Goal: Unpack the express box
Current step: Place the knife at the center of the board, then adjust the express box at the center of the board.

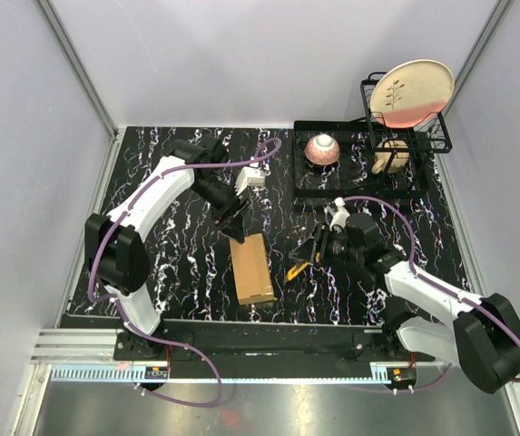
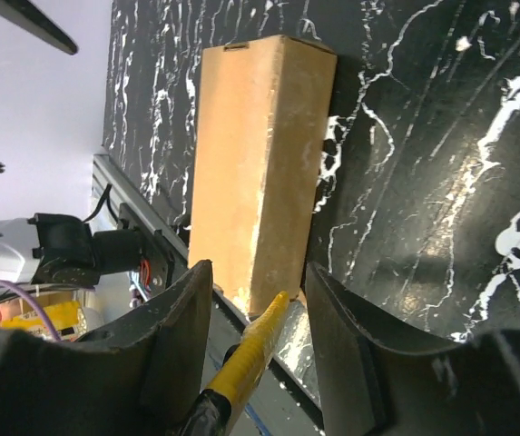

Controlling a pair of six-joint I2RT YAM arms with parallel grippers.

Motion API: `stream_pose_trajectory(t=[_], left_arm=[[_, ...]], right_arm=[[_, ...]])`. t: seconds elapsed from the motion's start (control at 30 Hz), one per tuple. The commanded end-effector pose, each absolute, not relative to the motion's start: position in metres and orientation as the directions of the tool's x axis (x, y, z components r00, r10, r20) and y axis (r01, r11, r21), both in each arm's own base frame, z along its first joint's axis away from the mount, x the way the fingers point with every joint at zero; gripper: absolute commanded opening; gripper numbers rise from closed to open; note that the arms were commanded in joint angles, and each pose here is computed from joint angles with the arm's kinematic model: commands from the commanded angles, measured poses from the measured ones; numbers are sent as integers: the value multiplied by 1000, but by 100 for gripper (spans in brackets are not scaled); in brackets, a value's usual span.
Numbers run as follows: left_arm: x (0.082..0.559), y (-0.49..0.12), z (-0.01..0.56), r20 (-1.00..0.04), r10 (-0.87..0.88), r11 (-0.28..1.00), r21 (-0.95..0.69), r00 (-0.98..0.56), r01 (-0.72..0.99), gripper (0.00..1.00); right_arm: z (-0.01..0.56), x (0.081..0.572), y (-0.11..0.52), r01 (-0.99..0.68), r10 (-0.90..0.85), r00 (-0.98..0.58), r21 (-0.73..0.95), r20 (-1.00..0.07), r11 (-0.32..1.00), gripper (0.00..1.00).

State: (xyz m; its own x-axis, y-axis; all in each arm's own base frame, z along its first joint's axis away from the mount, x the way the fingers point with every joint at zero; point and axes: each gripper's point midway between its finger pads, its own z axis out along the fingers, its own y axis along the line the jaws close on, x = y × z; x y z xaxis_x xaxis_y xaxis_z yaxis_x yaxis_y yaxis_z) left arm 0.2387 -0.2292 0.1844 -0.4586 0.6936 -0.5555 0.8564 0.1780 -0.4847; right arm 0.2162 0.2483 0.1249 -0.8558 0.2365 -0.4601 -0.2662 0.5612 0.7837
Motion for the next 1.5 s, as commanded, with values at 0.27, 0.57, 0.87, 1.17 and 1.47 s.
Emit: stream_pose_trajectory(t=[0.27,0.57,0.87,1.17,1.47], left_arm=[[243,-229,181,-569,689,182,-464,-449,867,75],[243,-227,177,-562,695,187,-460,-448,868,75],[250,-226,170,-547,702,209,-452,-455,867,75],[274,-226,148,-528,700,254,-446,-481,859,75],[300,-228,122,-497,713,259,-470,-495,844,75]], right_arm=[[117,243,242,-321,322,-780,785,-536,530,36],[124,259,219,-316,313,-699,670,-643,671,100],[181,272,174,-313,239,-529,449,-814,837,100],[228,252,160,-352,188,-491,391,-851,850,99],[189,171,261,-548,60,-724,625,-688,556,24]])
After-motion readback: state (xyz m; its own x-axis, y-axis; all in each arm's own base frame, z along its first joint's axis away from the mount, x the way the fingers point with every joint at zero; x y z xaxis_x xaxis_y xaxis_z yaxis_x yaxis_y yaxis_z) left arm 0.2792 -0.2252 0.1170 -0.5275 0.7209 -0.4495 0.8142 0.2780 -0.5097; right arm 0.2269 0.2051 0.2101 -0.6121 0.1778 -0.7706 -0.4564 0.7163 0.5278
